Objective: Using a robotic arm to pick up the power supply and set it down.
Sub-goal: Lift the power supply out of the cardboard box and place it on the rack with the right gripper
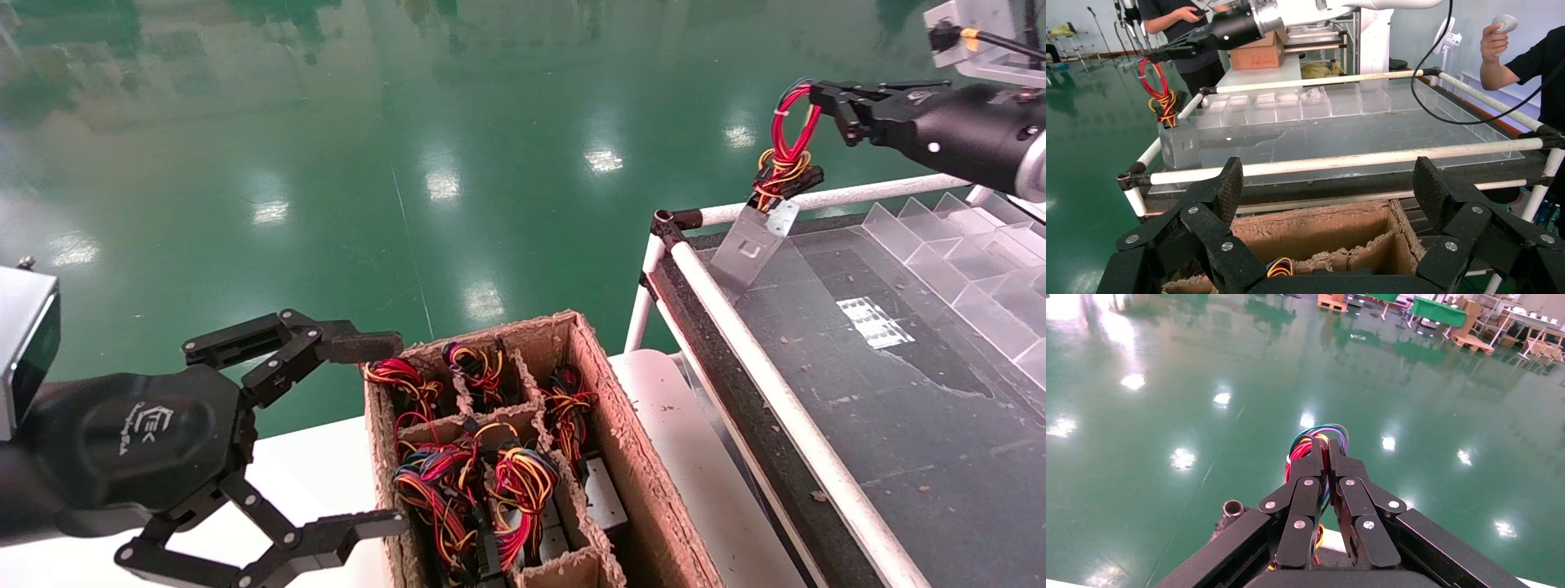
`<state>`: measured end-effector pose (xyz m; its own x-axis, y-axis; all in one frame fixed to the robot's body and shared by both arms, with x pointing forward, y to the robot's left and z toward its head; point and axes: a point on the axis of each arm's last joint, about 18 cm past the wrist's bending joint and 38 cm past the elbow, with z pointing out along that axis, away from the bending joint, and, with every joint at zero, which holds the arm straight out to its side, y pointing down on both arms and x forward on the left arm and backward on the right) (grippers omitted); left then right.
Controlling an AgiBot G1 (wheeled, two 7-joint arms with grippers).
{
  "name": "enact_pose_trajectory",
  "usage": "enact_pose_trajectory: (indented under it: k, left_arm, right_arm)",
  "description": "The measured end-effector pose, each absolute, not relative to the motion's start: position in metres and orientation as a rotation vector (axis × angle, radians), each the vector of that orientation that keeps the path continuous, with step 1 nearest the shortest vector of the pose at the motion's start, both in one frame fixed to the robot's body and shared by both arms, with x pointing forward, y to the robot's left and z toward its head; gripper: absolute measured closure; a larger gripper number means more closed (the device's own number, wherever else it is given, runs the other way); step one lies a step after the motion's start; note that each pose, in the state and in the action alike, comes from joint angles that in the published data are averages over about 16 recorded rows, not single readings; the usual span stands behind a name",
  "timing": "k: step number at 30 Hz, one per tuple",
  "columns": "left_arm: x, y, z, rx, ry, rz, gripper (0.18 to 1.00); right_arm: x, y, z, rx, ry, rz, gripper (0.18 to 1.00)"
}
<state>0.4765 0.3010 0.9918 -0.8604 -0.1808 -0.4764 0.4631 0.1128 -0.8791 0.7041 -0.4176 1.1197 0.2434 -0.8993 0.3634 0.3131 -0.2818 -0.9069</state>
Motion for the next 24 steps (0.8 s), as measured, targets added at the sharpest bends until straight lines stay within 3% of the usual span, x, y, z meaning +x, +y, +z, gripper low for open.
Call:
enact_pose_trajectory:
  k: [24]
  left_arm:
    - [0.476, 0.301, 0.992, 0.273, 1.924, -1.798, 0.184]
  right_arm:
    - [0.728, -0.355, 1.12, -1.412, 0.544, -1.294, 0.971]
